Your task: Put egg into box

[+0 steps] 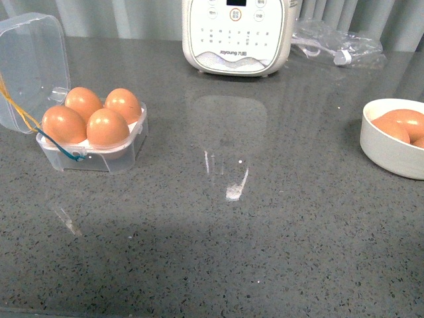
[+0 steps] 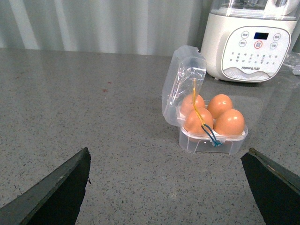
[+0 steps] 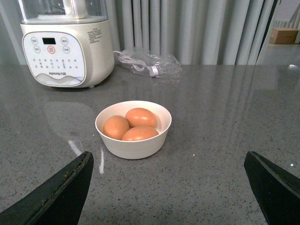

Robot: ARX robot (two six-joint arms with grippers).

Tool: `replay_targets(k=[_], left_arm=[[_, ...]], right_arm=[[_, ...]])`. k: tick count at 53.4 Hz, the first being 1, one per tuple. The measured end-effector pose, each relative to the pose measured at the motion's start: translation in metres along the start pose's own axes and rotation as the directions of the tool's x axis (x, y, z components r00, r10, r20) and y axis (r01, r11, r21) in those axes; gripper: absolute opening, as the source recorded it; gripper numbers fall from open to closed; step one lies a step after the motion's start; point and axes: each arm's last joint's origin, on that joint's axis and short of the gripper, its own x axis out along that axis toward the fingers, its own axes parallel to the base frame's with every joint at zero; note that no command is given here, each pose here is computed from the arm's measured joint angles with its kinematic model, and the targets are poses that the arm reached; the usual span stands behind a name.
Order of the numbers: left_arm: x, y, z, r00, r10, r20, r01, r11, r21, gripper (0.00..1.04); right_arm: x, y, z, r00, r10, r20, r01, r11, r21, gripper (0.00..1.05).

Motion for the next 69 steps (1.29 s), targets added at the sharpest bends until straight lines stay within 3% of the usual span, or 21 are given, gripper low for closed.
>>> replay_targets(k=[7, 15, 29, 38, 51, 59, 69], left_arm=[[0.014, -0.001, 0.005, 0.997, 0.082, 0.017, -0.074, 0.963, -0.259, 0.98], [0.047, -0.009, 0.028, 0.975, 0.156, 0.156, -0.106, 0.950, -0.292, 0.98], [0.104, -0.010, 0.036, 0.947, 0.185, 0.263, -0.163, 0.981, -0.105, 0.98], [0.136, 0.008, 0.034, 0.941, 0.284, 0.186, -0.289, 0.957, 0.003, 0.98], [0.157, 0.004, 0.032, 0.934, 0.321, 0.158, -0.350, 0.912, 0.214, 0.98], [0.171, -0.016, 0.040, 0.947, 0.287, 0.144, -0.318, 0.905, 0.285, 0.98], [0.172, -0.047, 0.035, 0.989, 0.125, 0.080, -0.145, 0.931, 0.336, 0.98]], right_arm=[[0.000, 0.000, 0.000, 1.000, 0.000, 0.000, 0.000, 1.000, 0.000, 0.97], [0.000, 0.000, 0.000, 1.000, 0.000, 0.001, 0.000, 1.000, 0.000, 0.97], [0.000, 0.000, 0.000, 1.000, 0.000, 0.001, 0.000, 1.000, 0.000, 0.97], [0.000, 0.000, 0.000, 1.000, 0.000, 0.001, 0.000, 1.000, 0.000, 0.97], [0.000, 0.000, 0.000, 1.000, 0.000, 0.001, 0.000, 1.000, 0.000, 0.97], [0.000, 0.000, 0.000, 1.000, 0.000, 0.001, 0.000, 1.000, 0.000, 0.97], [0.000, 0.000, 0.000, 1.000, 0.000, 0.001, 0.000, 1.000, 0.000, 0.97]])
